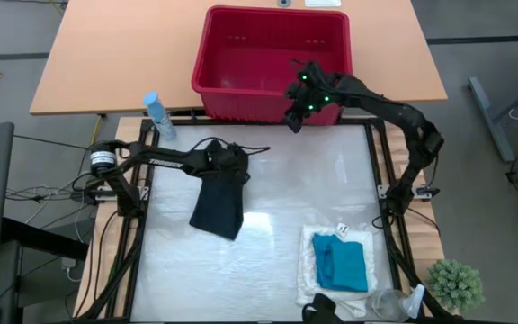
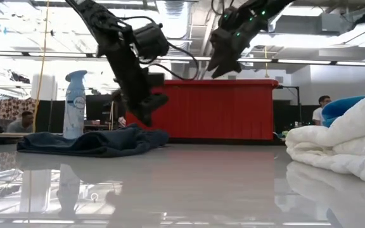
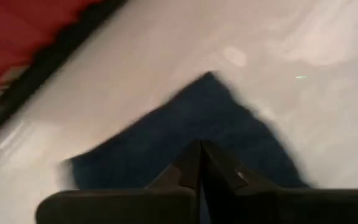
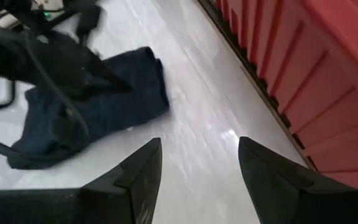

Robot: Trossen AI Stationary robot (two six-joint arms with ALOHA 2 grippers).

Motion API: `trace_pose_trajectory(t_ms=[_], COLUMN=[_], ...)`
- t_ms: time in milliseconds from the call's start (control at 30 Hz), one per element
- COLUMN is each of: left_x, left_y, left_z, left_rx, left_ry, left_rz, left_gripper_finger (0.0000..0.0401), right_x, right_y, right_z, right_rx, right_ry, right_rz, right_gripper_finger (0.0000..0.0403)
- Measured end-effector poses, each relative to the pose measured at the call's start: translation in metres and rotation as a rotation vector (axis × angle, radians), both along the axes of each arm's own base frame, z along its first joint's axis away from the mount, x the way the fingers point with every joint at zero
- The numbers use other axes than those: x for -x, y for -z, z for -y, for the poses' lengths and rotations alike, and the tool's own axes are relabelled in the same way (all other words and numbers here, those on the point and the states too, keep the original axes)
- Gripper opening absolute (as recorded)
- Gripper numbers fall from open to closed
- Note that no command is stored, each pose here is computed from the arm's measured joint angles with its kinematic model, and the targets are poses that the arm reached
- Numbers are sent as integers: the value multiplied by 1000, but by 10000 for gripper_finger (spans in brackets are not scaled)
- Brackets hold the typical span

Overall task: Fold laundry
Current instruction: Fold the dark blue shorts

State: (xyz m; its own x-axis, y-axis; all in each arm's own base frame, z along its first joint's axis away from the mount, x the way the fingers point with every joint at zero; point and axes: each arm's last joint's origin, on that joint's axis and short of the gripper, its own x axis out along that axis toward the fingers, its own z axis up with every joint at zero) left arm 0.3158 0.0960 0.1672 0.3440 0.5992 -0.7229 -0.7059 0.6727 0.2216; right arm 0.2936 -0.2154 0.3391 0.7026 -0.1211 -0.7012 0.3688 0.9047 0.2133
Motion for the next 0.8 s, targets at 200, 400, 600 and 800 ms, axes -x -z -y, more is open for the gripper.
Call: trace_pose_trajectory(t_ms=[200, 400, 600, 800], left_x=[-11, -25, -44, -63], left_y=[28, 35, 17, -28], left_z=[1, 7, 13, 10], left_rx=[130, 257, 278, 202], left_ry=[85, 306, 566, 714], left_rz=[-4, 78, 193, 267], left_gripper_finger=[0, 0, 0, 0], right_x=[12, 16, 18, 18], right_y=[-16, -17, -12, 6], right_z=[-5, -8, -6, -3], right_rx=[21, 5, -18, -52], right_ry=[11, 23, 24, 32], right_rz=[28, 9, -27, -67], right_gripper_finger=[234, 234, 234, 234])
